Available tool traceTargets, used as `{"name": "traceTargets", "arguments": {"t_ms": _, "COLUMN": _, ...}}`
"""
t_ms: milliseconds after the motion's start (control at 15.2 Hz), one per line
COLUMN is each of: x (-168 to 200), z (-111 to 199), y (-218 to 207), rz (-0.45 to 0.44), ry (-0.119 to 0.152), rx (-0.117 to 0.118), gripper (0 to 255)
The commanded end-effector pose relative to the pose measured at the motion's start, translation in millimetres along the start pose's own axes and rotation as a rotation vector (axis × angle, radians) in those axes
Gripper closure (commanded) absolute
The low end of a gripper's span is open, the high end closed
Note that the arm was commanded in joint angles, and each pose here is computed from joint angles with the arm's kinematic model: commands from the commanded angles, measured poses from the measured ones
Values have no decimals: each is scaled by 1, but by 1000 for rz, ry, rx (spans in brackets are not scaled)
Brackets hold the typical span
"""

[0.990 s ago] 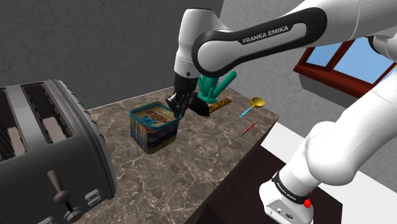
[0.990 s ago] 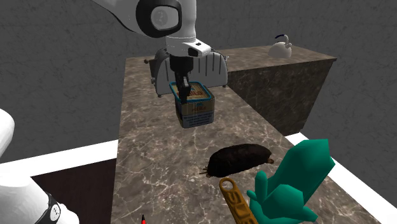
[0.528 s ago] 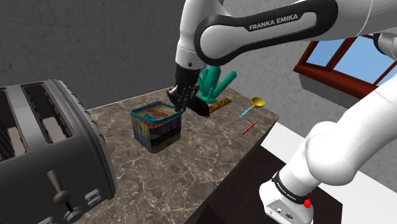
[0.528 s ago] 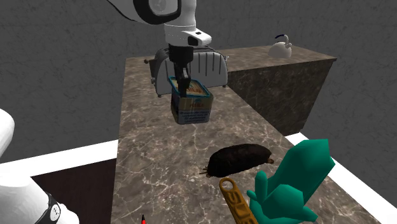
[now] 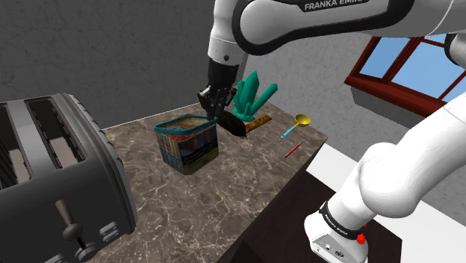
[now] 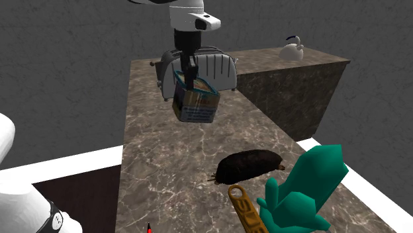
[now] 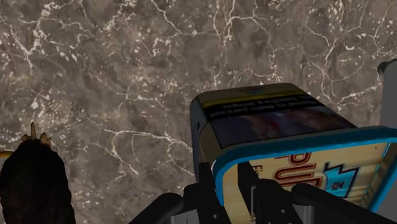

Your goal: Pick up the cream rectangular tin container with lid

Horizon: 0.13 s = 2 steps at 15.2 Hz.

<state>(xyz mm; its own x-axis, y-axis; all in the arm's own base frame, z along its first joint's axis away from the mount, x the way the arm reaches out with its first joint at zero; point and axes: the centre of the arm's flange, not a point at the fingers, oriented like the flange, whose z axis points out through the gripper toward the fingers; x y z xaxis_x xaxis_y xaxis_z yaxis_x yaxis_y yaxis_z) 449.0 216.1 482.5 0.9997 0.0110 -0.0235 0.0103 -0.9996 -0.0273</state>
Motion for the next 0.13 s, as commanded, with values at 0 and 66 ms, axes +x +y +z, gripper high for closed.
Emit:
{"name": "traceTargets", "arguments": {"t_ms": 0, "x": -1, "z": -8, "y": 0, "rz": 0, "ry": 3, "rx": 1, "gripper": 255}}
{"name": "traceTargets", "arguments": {"t_ms": 66, "x": -1, "z": -8, "y": 0, "rz": 0, "ry": 3, "rx": 1, "gripper": 255}}
